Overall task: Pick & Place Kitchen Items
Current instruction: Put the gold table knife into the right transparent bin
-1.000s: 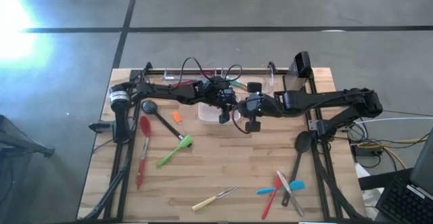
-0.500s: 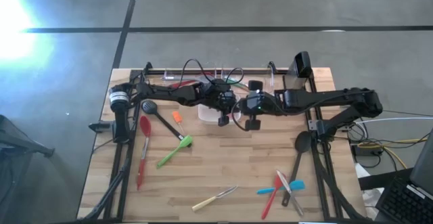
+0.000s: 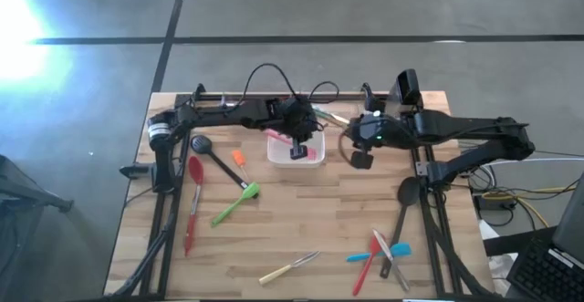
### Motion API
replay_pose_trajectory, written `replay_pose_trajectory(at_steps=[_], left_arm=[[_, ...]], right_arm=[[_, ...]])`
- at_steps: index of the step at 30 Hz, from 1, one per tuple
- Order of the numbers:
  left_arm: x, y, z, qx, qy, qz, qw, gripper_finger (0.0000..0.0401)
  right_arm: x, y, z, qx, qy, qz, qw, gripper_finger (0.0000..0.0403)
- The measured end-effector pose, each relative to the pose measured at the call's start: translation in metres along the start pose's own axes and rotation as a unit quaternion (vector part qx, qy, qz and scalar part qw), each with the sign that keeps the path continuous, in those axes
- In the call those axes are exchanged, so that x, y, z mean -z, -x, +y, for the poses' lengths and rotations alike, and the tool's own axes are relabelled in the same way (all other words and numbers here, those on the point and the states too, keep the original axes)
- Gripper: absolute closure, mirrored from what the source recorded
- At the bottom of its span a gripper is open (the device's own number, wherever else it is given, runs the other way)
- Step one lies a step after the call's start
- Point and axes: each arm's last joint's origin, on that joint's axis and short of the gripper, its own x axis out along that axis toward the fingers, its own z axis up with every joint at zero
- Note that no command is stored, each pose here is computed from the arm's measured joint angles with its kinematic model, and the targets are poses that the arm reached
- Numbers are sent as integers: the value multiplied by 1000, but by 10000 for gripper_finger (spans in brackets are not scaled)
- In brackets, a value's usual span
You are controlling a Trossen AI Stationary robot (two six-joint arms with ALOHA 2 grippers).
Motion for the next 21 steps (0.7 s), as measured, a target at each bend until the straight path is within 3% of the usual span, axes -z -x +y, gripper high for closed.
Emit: replay_pose_trajectory(at_steps=[6, 13, 21], left_arm=[[-10, 16, 8, -77, -60, 36, 995, 379], [-21, 16, 19, -179, -156, 53, 970, 379], [-29, -36, 31, -226, -233, 156, 933, 379]], right_arm=[[7, 6, 4, -30, -10, -2, 1000, 270], [18, 1, 7, -32, -7, 31, 999, 279], [26, 7, 4, -31, -13, 42, 999, 299]])
